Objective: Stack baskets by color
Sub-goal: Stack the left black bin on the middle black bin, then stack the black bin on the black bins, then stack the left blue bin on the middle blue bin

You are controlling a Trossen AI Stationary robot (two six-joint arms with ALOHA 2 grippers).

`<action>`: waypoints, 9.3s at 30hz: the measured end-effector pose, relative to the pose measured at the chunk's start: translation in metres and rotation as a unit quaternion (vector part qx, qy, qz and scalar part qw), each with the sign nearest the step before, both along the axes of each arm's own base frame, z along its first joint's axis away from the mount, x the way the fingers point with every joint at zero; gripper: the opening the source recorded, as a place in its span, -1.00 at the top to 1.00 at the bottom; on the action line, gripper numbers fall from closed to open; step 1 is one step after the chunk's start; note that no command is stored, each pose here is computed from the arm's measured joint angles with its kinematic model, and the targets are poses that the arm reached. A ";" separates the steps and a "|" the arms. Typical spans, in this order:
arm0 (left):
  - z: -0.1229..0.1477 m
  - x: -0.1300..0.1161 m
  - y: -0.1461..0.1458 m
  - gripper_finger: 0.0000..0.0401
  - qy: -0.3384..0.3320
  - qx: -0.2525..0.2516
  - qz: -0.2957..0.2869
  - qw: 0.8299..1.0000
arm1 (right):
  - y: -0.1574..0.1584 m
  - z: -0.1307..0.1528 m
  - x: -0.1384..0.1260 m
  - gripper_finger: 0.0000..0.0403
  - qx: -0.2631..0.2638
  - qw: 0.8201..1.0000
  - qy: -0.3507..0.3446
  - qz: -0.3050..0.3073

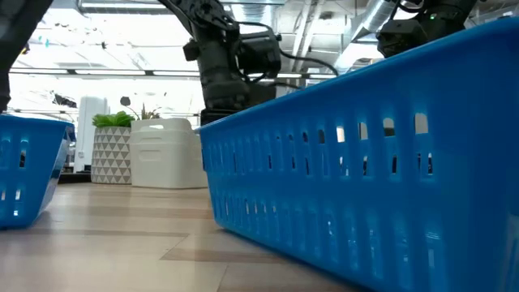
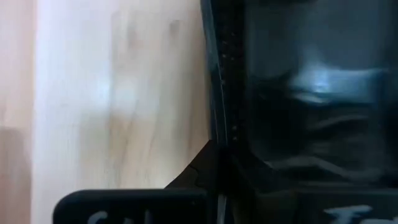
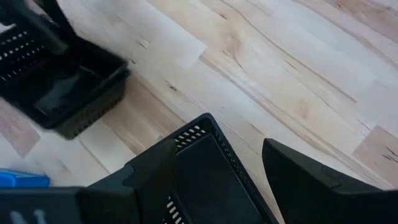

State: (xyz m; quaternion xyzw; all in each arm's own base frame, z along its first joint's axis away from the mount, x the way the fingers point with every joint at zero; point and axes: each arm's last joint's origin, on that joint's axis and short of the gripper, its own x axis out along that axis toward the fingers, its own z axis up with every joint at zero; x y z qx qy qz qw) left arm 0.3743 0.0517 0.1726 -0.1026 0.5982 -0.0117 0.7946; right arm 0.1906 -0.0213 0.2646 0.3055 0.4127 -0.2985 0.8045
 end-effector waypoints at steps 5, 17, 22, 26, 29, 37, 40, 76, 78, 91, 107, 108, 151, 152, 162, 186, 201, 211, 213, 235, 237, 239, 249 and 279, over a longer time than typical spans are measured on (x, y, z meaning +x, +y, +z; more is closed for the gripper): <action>-0.001 0.006 0.015 1.00 -0.021 0.009 0.111 0.994 | 0.000 0.000 0.000 -0.31 0.000 1.000 0.001 0.000; 0.019 0.008 0.063 1.00 -0.069 0.034 0.357 0.931 | 0.000 0.000 0.000 -0.31 0.001 1.000 0.000 -0.001; 0.020 0.004 0.077 1.00 -0.072 0.027 0.420 0.904 | 0.000 0.000 0.000 -0.31 0.002 1.000 -0.001 -0.004; 0.021 0.004 0.080 1.00 -0.080 0.024 0.424 0.902 | 0.000 0.000 0.000 -0.31 0.002 1.000 -0.001 -0.004; 0.021 0.005 0.080 0.97 -0.082 0.012 0.420 0.904 | 0.000 0.000 0.000 -0.31 0.002 1.000 -0.001 -0.004; 0.022 0.006 0.081 0.46 -0.089 -0.004 0.436 0.895 | 0.000 0.000 0.000 -0.31 0.001 1.000 0.000 -0.001; 0.028 0.006 0.084 0.23 -0.106 -0.008 0.436 0.894 | 0.000 0.000 0.000 -0.31 0.000 1.000 0.001 -0.001; 0.060 0.087 0.014 -0.04 -0.315 -0.053 0.027 0.947 | 0.004 0.027 -0.056 -0.31 0.030 0.994 -0.066 -0.083; 0.070 0.079 0.014 -0.04 -0.302 -0.066 0.024 0.951 | 0.004 0.013 -0.054 -0.31 0.038 0.995 -0.001 -0.094; 0.156 0.003 0.013 -0.04 -0.249 0.048 0.077 0.964 | 0.033 -0.043 -0.019 -0.31 0.094 0.957 0.223 -0.163; 0.178 -0.024 0.010 -0.04 -0.235 0.072 0.095 0.965 | 0.070 -0.080 0.015 -0.31 0.149 0.938 0.235 -0.206; 0.176 -0.025 0.010 -0.04 -0.225 0.071 0.094 0.967 | 0.070 -0.083 0.019 -0.31 0.150 0.941 0.231 -0.197; 0.030 -0.038 -0.016 -0.04 -0.182 0.049 -0.085 0.979 | 0.056 -0.003 0.021 -0.31 0.052 0.998 0.028 -0.016; 0.026 -0.038 -0.016 -0.04 -0.177 0.050 -0.086 0.979 | 0.057 -0.004 0.021 -0.31 0.051 0.998 0.030 -0.016; 0.002 -0.028 -0.013 -0.04 -0.145 0.065 -0.090 0.983 | 0.057 -0.006 0.024 -0.31 0.053 0.998 0.028 -0.014; -0.006 -0.034 -0.012 0.97 -0.091 0.062 -0.060 0.992 | 0.057 -0.006 0.025 -0.31 0.052 0.998 0.030 -0.013; 0.066 -0.018 -0.007 1.00 -0.062 -0.024 0.067 0.996 | 0.055 0.003 0.015 -0.31 0.070 0.997 0.007 -0.040; 0.101 -0.007 0.046 1.00 -0.151 0.047 0.262 0.952 | 0.049 0.029 -0.020 -0.31 0.048 0.994 -0.061 -0.075; 0.096 -0.005 0.058 1.00 -0.155 0.062 0.275 0.947 | 0.049 0.033 -0.026 -0.31 0.044 0.993 -0.077 -0.083; 0.055 -0.008 0.093 1.00 -0.070 0.045 0.285 0.955 | 0.053 0.033 -0.029 -0.31 0.032 0.994 -0.068 -0.075; 0.054 -0.010 0.092 1.00 -0.060 0.032 0.300 0.951 | 0.053 0.032 -0.029 -0.31 0.031 0.994 -0.067 -0.075; 0.054 -0.010 0.091 1.00 -0.057 0.034 0.303 0.951 | 0.053 0.032 -0.029 -0.31 0.031 0.994 -0.068 -0.075; 0.053 -0.010 0.090 0.85 -0.052 0.040 0.304 0.950 | 0.053 0.033 -0.028 -0.31 0.028 0.994 -0.070 -0.076; 0.185 -0.134 -0.098 -0.06 0.007 -0.024 0.245 0.969 | 0.055 0.027 -0.021 -0.31 0.020 0.997 -0.048 -0.050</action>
